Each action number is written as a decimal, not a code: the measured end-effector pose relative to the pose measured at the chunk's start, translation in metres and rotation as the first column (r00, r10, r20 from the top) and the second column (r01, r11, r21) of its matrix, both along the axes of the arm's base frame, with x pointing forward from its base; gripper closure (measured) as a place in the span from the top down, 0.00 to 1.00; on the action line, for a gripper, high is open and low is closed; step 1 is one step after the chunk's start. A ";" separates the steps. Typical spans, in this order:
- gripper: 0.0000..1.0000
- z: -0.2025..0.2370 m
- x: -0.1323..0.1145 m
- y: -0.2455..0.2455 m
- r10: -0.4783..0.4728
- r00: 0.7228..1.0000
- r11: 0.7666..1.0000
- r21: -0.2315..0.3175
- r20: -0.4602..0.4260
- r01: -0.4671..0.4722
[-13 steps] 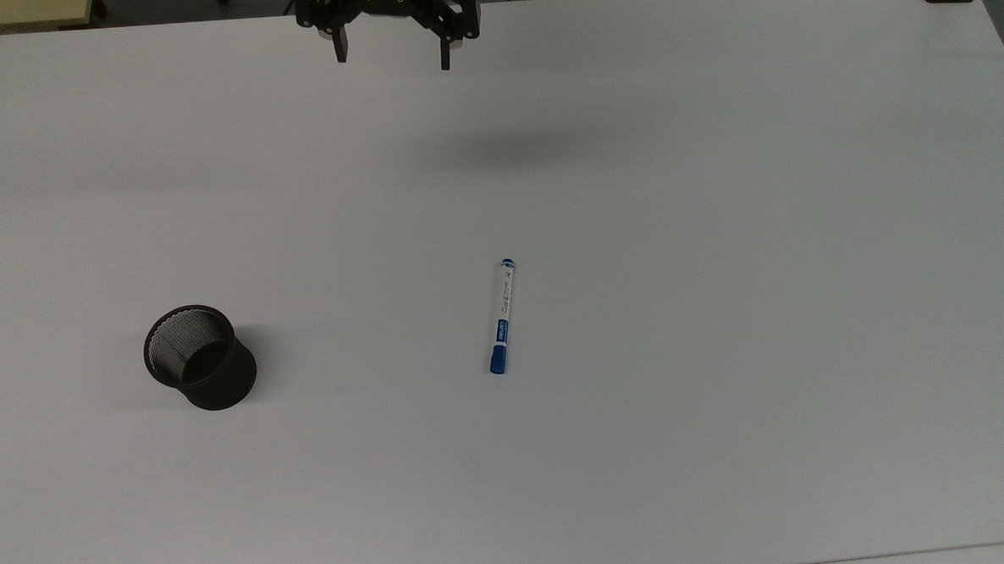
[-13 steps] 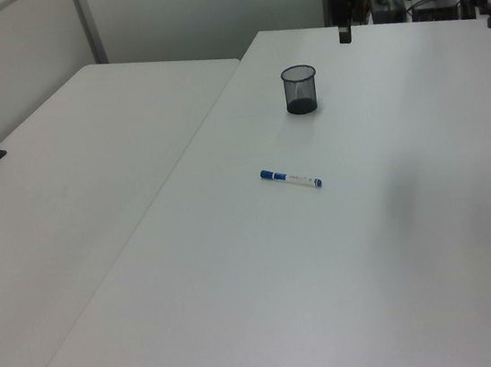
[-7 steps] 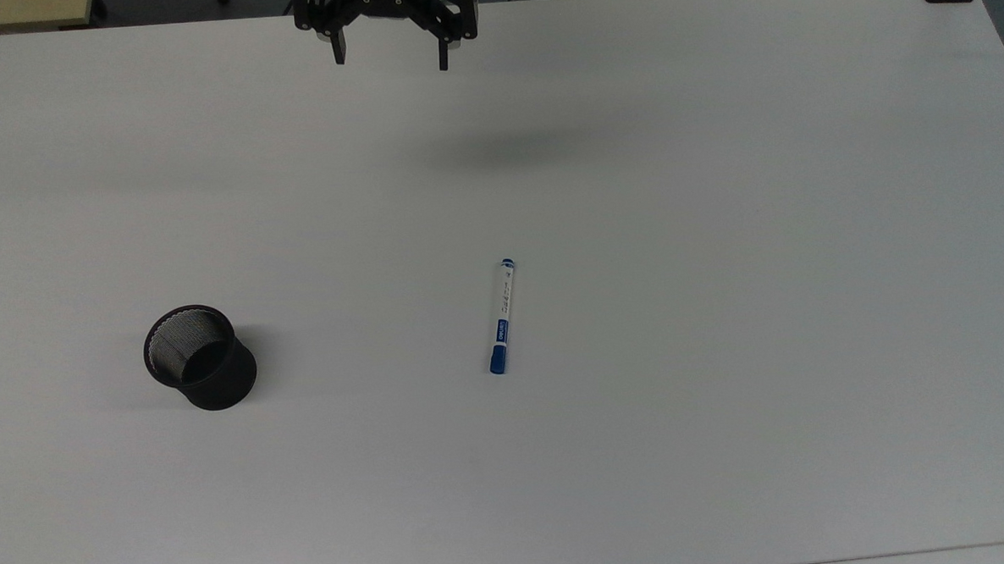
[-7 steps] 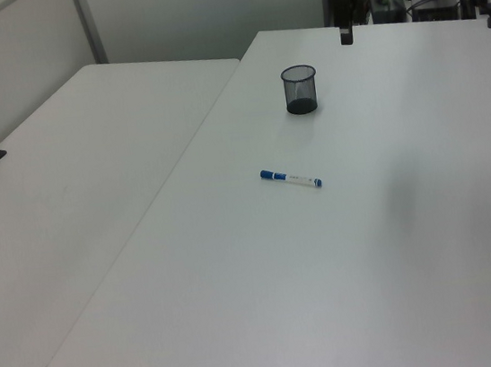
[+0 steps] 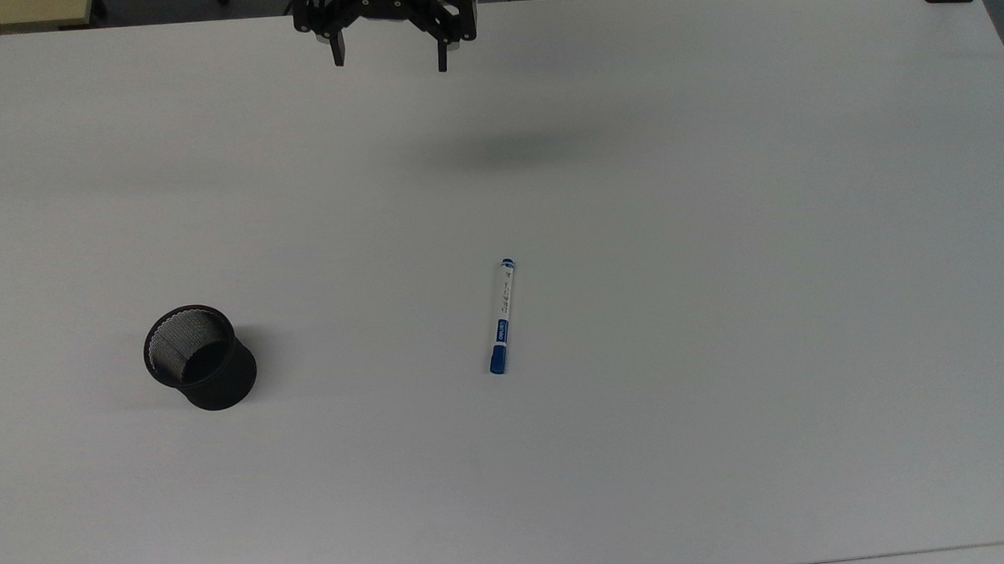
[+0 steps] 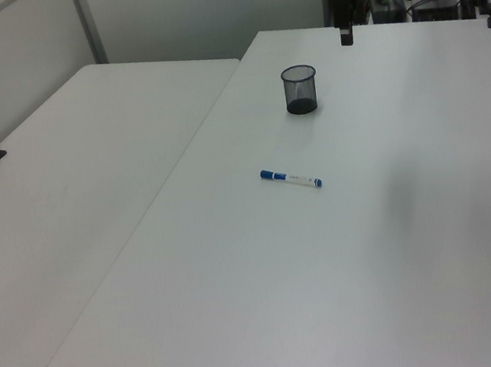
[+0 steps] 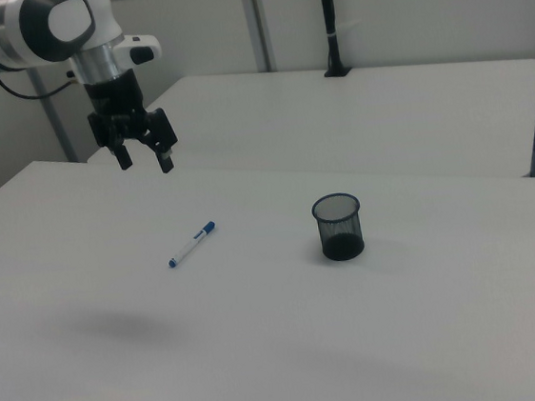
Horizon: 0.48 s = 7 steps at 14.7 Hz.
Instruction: Insert the marker
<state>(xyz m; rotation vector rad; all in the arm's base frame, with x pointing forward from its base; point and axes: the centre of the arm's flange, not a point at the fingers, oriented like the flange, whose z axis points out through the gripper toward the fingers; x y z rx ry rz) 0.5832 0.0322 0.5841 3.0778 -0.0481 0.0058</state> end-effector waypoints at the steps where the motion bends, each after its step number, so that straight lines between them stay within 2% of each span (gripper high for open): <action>1: 1.00 -0.003 0.003 -0.001 0.005 1.000 1.000 0.000 0.007 -0.005; 4: 1.00 -0.026 0.026 0.000 0.020 0.999 1.000 0.002 0.048 -0.020; 7: 1.00 -0.072 0.059 0.016 0.043 0.994 0.999 0.005 0.096 -0.044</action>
